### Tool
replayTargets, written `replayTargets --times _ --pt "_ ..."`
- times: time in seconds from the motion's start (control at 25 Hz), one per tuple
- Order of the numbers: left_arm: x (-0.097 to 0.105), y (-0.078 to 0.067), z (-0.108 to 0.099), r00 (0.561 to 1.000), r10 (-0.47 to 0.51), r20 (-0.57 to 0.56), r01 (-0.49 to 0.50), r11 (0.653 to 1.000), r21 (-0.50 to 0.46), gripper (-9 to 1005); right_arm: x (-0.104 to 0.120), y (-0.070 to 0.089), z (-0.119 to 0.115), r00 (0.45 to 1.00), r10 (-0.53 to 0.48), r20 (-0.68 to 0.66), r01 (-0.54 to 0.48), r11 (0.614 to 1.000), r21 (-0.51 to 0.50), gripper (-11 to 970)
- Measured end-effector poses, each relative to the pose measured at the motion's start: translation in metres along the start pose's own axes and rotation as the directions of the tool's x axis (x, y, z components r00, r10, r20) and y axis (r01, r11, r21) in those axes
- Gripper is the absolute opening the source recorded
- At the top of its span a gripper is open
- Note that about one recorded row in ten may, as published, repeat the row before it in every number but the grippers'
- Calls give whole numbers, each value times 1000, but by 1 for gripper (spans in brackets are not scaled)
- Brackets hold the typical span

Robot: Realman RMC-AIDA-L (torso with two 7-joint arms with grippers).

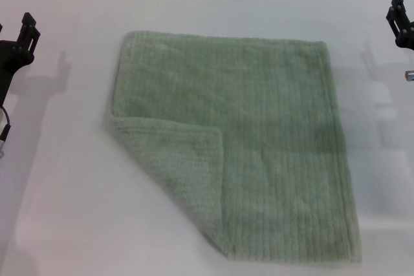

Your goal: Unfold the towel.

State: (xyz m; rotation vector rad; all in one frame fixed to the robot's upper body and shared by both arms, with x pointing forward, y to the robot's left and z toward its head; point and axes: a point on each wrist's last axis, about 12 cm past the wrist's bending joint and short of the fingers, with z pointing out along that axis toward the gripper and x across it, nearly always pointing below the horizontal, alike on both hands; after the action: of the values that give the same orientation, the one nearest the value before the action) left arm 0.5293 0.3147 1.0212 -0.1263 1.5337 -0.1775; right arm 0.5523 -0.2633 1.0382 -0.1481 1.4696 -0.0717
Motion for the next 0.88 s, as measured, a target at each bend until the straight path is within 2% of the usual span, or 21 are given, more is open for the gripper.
replayTargets --times 0.88 --pt "0 1 0 1000 -4 -1 4 1000 -7 663 1 3 1 1000 -10 -8 9 1000 -19 722"
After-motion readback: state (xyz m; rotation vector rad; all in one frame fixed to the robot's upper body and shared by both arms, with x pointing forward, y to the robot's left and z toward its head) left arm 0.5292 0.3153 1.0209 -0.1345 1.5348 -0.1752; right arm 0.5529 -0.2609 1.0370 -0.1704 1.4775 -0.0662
